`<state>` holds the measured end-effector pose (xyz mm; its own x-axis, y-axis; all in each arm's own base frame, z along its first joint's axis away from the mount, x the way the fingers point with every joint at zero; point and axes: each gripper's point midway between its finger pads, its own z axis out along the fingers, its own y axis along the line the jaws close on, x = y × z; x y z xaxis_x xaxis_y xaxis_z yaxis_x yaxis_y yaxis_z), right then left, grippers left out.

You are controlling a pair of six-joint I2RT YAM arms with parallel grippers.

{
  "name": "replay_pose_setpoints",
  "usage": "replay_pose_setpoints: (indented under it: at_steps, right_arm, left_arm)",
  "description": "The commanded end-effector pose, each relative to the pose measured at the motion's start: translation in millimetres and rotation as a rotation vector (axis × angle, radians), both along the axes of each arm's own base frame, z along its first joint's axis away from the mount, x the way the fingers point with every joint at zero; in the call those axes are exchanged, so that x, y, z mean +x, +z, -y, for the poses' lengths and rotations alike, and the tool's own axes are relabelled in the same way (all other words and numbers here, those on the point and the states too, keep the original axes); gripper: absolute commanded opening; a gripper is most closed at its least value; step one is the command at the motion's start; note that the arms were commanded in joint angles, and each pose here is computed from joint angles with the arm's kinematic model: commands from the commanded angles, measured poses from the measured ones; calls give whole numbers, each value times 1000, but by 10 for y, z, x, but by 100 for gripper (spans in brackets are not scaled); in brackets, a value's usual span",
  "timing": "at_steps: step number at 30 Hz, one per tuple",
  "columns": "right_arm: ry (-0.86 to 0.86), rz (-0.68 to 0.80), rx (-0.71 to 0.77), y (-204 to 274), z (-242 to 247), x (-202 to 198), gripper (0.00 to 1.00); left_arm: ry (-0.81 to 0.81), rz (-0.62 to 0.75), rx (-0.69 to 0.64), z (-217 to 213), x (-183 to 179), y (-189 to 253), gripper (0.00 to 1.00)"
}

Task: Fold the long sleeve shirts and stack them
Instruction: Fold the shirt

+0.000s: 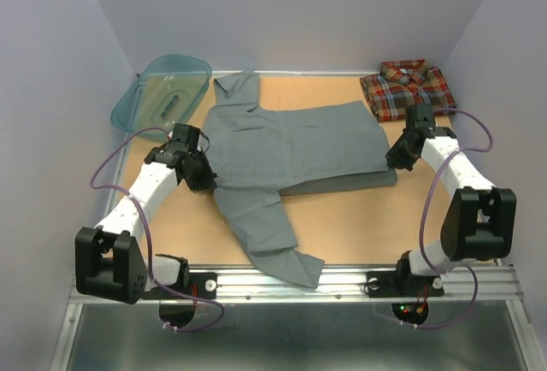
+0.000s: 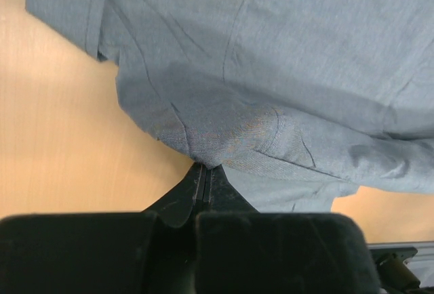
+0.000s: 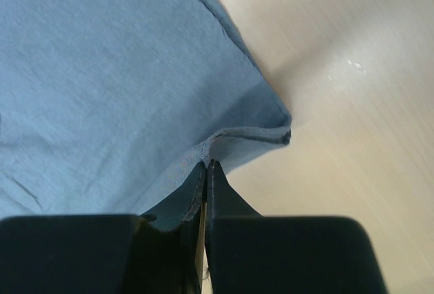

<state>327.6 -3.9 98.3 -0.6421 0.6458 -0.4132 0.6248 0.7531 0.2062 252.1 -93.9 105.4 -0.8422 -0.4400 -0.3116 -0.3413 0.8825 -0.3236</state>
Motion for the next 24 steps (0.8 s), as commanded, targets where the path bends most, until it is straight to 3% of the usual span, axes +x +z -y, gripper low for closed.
replay_pose_setpoints:
  at_steps: [1,9,13,18,21,24]
  right_arm:
    - [28,96,-23,163,13,378,1]
    - [66,54,-22,-125,0,619,4]
    - [77,54,-53,-179,49,701,9]
    - [104,60,-55,-216,38,786,17]
    - [151,94,-22,-195,-53,865,28]
    - [242,136,-19,-61,-194,859,51]
  left_arm:
    - [0,80,-2,-13,268,90,0]
    - [2,74,18,-42,512,-108,2]
    - [-7,79,25,-48,592,-172,15]
    - [2,84,27,-75,617,-254,24]
    - [6,103,19,-76,664,-262,36]
    - [-5,139,5,-46,751,-151,62]
